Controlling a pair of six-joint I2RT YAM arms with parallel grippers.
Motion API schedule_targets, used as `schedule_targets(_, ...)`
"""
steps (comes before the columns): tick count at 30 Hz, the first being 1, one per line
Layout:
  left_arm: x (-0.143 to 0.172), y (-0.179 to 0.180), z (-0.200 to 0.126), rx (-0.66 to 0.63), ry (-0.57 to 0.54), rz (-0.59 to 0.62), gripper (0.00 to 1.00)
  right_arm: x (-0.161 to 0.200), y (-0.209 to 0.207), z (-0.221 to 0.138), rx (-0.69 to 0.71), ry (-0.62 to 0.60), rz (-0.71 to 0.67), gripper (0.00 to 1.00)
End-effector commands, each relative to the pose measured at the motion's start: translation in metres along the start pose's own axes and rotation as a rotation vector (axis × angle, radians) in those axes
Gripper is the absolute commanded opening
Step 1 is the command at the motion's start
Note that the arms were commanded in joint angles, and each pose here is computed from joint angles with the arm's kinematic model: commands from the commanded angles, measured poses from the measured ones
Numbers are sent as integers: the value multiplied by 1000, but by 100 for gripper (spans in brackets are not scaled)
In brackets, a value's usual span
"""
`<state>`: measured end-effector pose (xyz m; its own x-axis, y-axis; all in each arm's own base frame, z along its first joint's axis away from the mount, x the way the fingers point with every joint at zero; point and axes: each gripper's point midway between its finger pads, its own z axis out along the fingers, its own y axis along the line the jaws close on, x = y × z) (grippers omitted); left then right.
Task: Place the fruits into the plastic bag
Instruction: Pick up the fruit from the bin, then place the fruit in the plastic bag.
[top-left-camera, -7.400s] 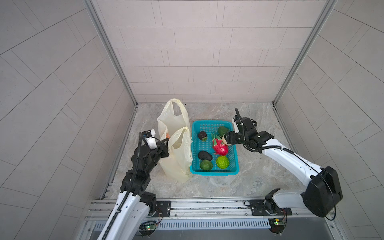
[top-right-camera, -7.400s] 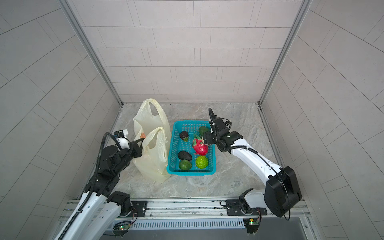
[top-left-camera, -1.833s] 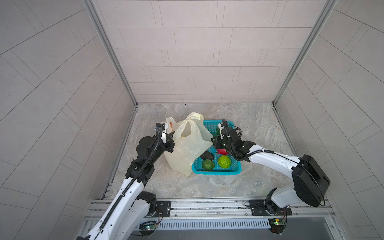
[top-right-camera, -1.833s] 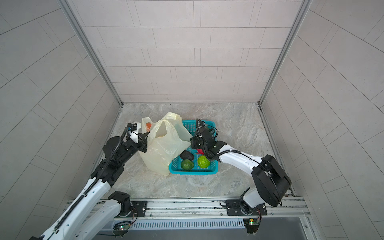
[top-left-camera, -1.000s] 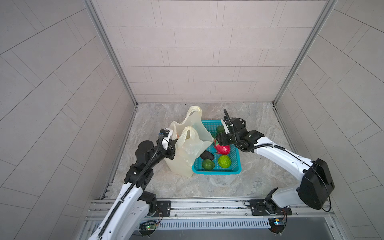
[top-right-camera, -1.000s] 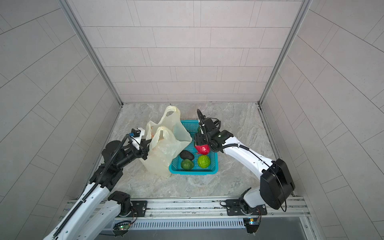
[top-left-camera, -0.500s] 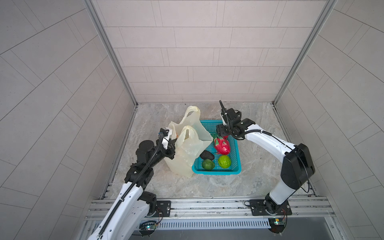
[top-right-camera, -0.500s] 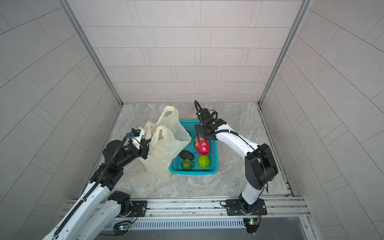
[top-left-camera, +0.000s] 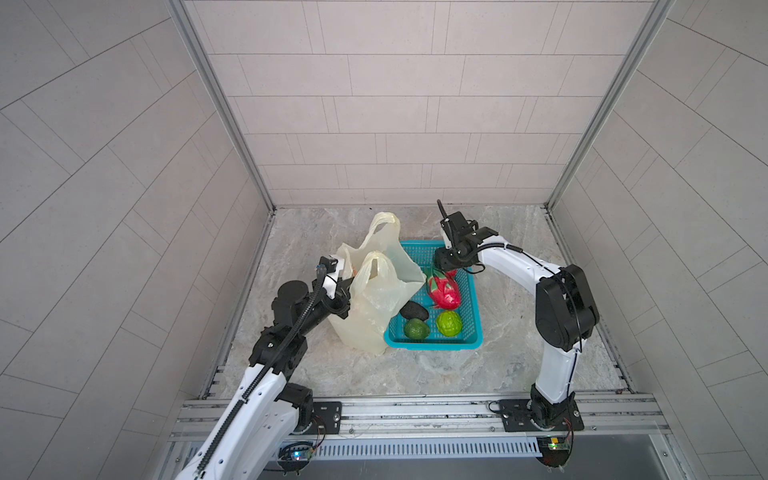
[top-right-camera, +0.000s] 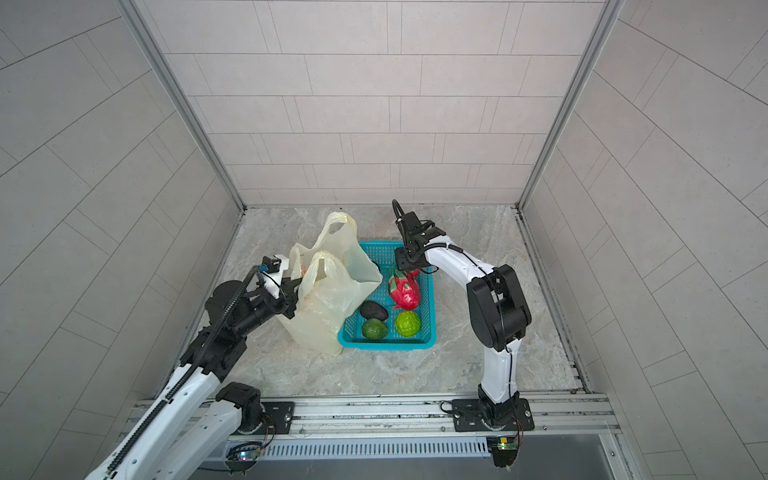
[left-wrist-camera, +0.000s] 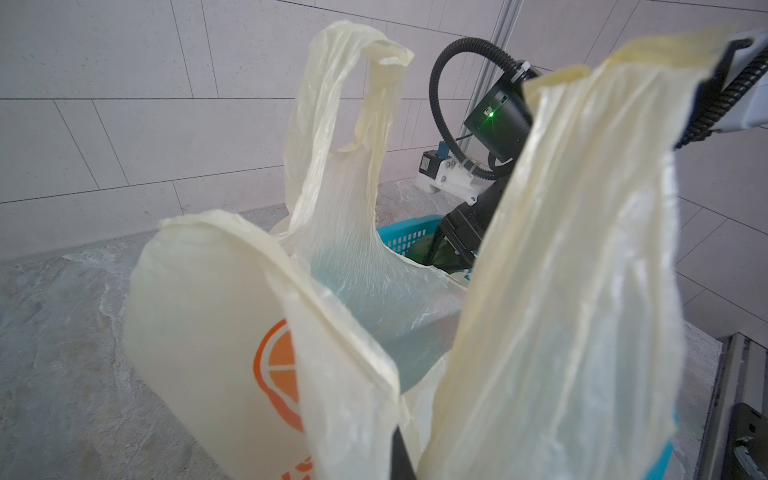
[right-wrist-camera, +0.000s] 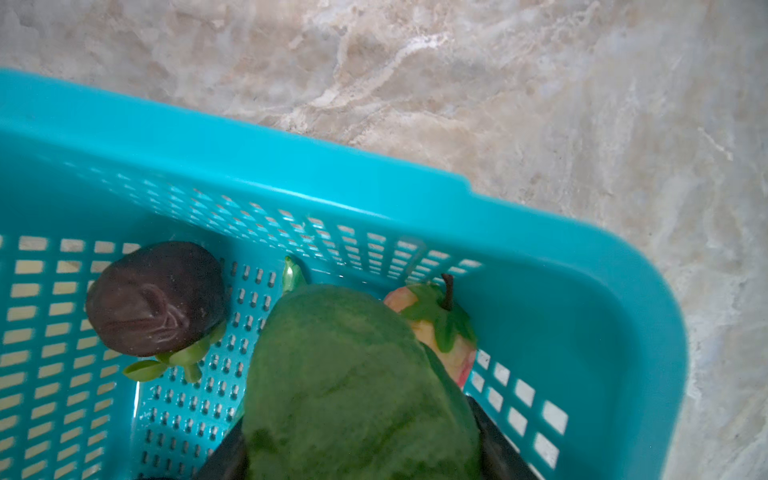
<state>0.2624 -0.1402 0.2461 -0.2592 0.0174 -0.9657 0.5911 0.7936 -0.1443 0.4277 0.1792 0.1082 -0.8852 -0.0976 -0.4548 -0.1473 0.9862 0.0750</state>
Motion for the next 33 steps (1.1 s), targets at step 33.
schedule_targets(33,-4,-21,-5,107,-19,8,0,-3,222,-139,-741,-313,-340,32)
